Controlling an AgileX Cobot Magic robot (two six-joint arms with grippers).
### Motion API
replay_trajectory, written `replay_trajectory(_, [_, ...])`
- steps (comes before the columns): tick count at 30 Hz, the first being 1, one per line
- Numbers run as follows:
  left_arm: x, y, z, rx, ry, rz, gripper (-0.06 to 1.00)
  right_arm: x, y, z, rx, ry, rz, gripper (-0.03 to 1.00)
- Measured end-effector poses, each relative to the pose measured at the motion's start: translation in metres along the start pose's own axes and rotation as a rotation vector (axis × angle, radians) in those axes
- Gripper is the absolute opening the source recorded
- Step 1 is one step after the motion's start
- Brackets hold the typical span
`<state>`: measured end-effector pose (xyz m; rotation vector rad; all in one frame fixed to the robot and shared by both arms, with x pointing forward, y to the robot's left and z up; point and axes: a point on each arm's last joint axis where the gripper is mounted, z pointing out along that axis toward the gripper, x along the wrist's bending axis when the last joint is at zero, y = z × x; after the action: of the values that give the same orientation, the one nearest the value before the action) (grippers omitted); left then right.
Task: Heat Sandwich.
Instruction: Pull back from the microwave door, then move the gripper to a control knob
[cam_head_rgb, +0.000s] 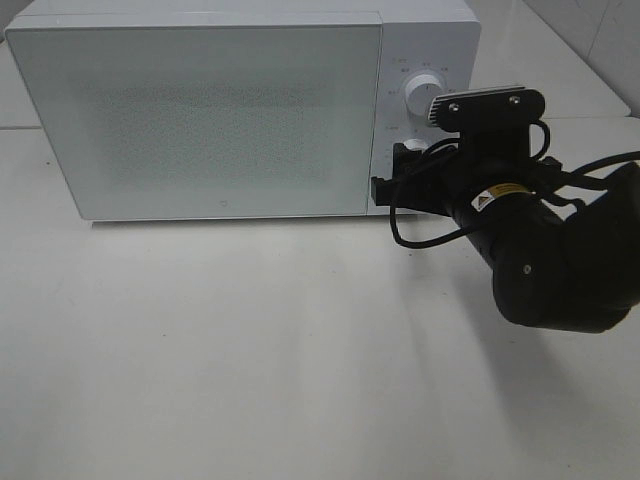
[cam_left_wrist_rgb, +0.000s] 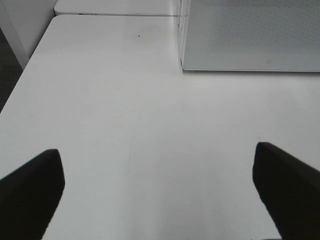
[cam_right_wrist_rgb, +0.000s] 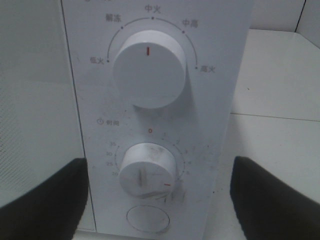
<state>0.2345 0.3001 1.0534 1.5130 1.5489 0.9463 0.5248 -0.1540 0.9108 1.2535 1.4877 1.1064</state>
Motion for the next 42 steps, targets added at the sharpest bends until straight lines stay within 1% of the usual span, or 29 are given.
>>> replay_trajectory(7, [0.0,0.0,0.0,0.0,0.0,0.0,0.96,0.006,-0.005,0.014,0.004,-0.003,-0.001,0.75])
replay_trajectory(10, [0.0,0.0,0.0,0.0,0.0,0.0,0.96,0.004,-0.01,0.025,0.011,-0.023,0.028,0.75])
replay_trajectory(14, [0.0,0.0,0.0,0.0,0.0,0.0,0.96,0.004,-0.011,0.031,0.012,-0.033,0.054,0.75])
replay_trajectory(21, [0.0,0.0,0.0,0.0,0.0,0.0,0.96,0.007,-0.013,0.038,0.011,-0.033,0.063,0.75])
replay_trajectory(23, [0.0,0.0,0.0,0.0,0.0,0.0,0.96,0.008,-0.02,0.041,0.032,-0.04,0.064,0.75])
replay_trajectory(27, [0.0,0.0,0.0,0.0,0.0,0.0,0.96,0.009,-0.023,0.042,0.051,-0.039,0.064,0.75])
replay_trajectory(42, [0.0,0.0,0.0,0.0,0.0,0.0,0.96,0.013,-0.02,0.037,0.039,-0.033,0.069,0.71])
